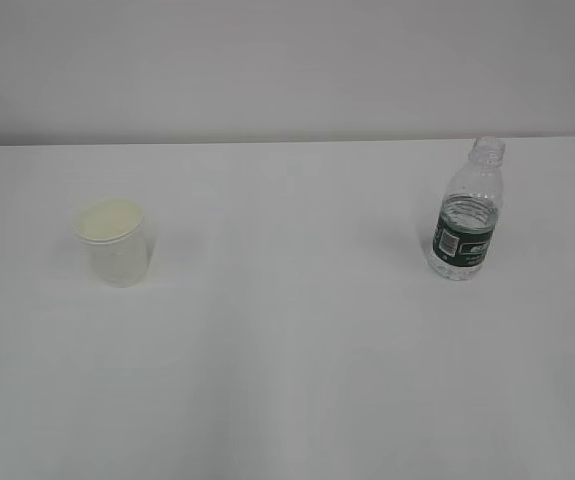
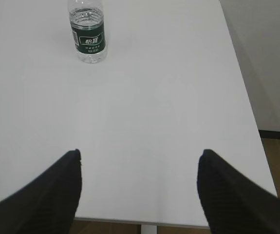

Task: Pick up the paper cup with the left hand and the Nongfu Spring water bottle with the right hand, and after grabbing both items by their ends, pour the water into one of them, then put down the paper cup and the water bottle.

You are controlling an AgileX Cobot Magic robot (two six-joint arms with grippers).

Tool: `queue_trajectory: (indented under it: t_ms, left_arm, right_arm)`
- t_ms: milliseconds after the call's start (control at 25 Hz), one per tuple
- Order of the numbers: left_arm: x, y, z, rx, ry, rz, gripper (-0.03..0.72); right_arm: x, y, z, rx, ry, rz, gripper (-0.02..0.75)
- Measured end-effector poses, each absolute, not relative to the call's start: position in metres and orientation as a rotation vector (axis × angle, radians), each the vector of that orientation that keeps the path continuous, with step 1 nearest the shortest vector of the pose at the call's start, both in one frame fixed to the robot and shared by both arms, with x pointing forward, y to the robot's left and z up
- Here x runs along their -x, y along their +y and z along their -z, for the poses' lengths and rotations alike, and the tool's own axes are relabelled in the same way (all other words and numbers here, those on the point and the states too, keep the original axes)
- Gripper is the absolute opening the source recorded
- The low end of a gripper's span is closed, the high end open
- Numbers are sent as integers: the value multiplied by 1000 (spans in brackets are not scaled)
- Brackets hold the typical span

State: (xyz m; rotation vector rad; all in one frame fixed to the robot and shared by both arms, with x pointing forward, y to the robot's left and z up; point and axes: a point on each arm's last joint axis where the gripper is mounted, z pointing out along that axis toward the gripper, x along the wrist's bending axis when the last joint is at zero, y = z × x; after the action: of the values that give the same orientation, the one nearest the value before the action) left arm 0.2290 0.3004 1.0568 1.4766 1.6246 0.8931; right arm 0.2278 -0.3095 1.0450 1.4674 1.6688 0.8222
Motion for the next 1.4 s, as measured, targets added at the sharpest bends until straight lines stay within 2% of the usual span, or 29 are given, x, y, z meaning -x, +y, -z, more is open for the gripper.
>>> queue_trajectory:
  t_ms: [440, 720, 960, 1200, 1400]
  left_arm:
    - [-229, 300, -1057, -1477, 1625, -893, 281]
    - [-229, 300, -1057, -1477, 1625, -893, 378]
    - [-229, 300, -1057, -1477, 1625, -894, 404]
    - [-229, 300, -1057, -1477, 1625, -894, 490]
    - [-229, 300, -1057, -1477, 1625, -894, 512]
  right_arm:
    - [-228, -309, -1045, -1467, 1669, -822, 563]
    - [-228, -309, -1045, -1467, 1669, -822, 563]
    - [-228, -309, -1045, -1467, 1669, -822, 563]
    - [-228, -309, -1045, -1467, 1669, -822, 563]
    - [-228, -309, -1045, -1467, 1669, -822, 563]
